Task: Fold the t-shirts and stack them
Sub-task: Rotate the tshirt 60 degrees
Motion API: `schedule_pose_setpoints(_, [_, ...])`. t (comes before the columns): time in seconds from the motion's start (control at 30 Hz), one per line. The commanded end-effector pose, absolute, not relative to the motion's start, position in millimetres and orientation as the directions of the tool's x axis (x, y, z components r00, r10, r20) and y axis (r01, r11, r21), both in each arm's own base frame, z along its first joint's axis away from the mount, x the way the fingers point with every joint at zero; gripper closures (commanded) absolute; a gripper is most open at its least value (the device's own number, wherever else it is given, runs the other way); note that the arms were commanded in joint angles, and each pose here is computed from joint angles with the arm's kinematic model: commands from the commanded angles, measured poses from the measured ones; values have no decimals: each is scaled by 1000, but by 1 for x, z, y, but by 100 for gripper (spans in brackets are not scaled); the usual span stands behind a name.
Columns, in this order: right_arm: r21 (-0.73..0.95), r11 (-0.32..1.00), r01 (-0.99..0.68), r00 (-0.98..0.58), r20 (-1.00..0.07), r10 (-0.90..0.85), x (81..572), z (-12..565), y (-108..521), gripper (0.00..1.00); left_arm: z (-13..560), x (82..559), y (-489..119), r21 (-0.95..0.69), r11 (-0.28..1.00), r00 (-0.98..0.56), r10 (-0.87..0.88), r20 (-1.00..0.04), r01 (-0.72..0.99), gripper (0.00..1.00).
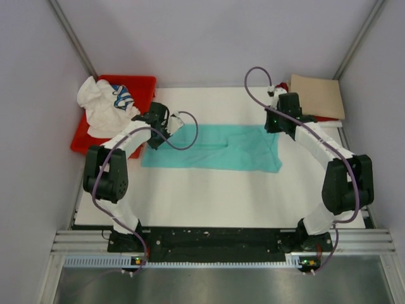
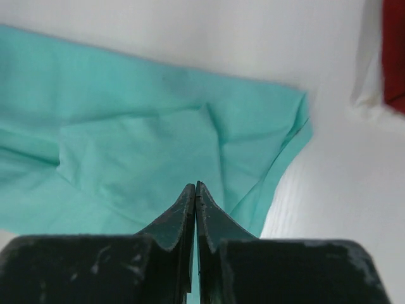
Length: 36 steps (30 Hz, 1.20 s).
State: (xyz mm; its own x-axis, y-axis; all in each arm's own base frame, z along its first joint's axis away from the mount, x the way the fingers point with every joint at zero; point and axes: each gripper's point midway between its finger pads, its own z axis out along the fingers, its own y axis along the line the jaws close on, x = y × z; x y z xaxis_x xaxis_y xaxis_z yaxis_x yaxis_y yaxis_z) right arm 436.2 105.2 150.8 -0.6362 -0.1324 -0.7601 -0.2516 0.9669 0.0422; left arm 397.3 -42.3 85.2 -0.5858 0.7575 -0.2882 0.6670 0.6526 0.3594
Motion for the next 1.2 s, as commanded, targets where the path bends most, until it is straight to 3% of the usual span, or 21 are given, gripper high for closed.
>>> schedule_pose_setpoints(0.0, [299, 952, -70, -817, -565, 117, 380, 85, 123, 100, 48, 385, -31, 350, 628, -608, 773, -178, 695, 88])
schedule_pose_setpoints(0.2, [171, 983, 70, -883, -449, 141, 368, 21, 95, 100, 18, 363, -25, 305, 626, -628, 771, -107, 717, 89])
schedule_pose_setpoints(0.33, [-60, 995, 82, -916, -398, 52, 382, 3, 56, 100, 2, 318, -26, 205, 593, -598, 800, -40, 779, 88])
schedule_pose_setpoints(0.5, [-86, 995, 44, -896, -443, 2, 447, 22, 60, 100, -4, 246, -41, 26, 503, -504, 864, 15, 864, 85])
schedule_pose_setpoints(0.63, [-42, 999, -7, -864, -503, -27, 501, 54, 74, 100, 34, 214, -75, -136, 465, -478, 874, -85, 875, 81])
schedule_pose_setpoints(0.73, [-25, 999, -20, -833, -552, -31, 513, 85, 79, 100, 75, 230, -90, -111, 469, -482, 856, -189, 876, 79])
schedule_pose_setpoints(0.83, [-8, 1000, -16, -812, -584, -18, 504, 111, 78, 100, 102, 271, -90, 17, 519, -501, 832, -240, 854, 75])
schedule_pose_setpoints(1.0, [32, 999, -3, -840, -542, 15, 456, 105, 77, 100, 102, 349, -68, 211, 609, -571, 792, -215, 765, 78])
schedule_pose_setpoints(1.17, [86, 996, 14, -883, -466, 53, 424, 64, 81, 100, 81, 403, -45, 325, 637, -627, 765, -148, 699, 80])
